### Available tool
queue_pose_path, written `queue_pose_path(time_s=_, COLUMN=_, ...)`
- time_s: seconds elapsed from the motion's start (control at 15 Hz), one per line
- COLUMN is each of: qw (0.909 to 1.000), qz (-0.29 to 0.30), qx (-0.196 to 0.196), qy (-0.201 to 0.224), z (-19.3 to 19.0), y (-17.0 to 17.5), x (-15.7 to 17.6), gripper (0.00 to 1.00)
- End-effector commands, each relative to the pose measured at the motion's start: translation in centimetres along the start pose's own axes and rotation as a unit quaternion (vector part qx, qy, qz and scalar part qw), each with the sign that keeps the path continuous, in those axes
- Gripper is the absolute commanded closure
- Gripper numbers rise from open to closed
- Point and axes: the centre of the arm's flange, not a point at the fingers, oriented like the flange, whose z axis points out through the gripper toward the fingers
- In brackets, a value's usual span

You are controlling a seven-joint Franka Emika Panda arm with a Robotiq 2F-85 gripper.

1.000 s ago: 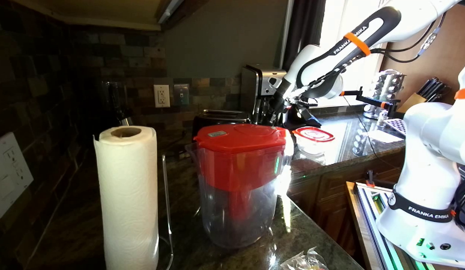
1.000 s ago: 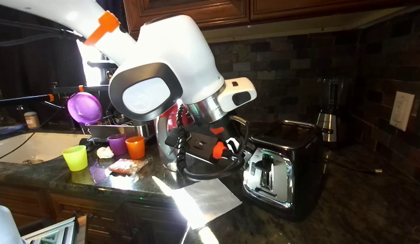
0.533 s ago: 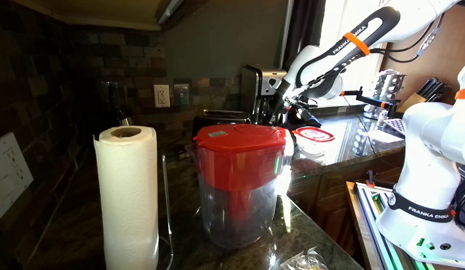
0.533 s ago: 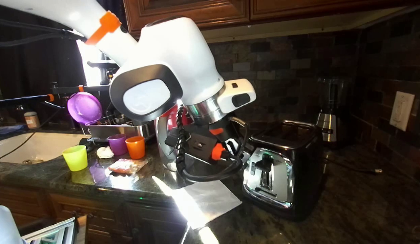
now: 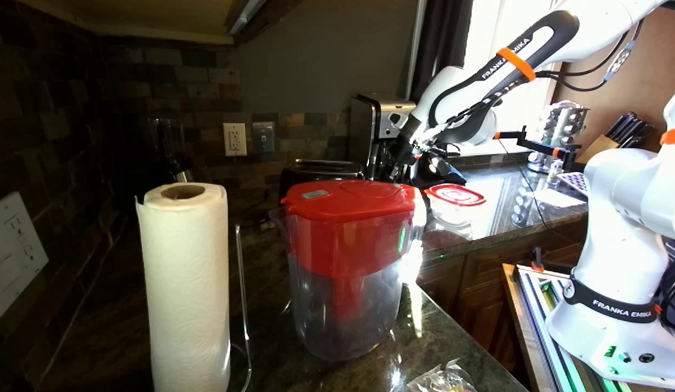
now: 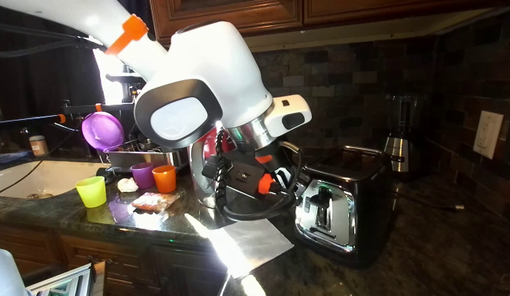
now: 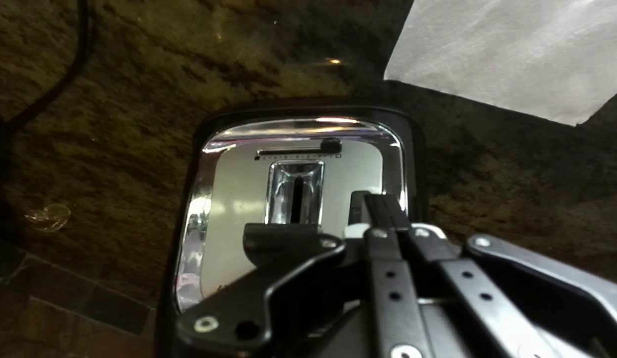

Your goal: Press a button on the toaster.

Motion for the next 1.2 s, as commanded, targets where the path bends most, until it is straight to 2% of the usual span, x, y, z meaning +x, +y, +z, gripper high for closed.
queue_pose_path(time_s=0.0, qw=0.9999, qz=0.009, qx=-0.003, qy=0.011, z=0.99, y=0.26, x=0.0, gripper=1.0)
queue_pose_path(time_s=1.13, qw=0.9995, qz=0.031, qx=0.005, qy=0.001, z=1.43, y=1.07, x=0.04, gripper=1.0)
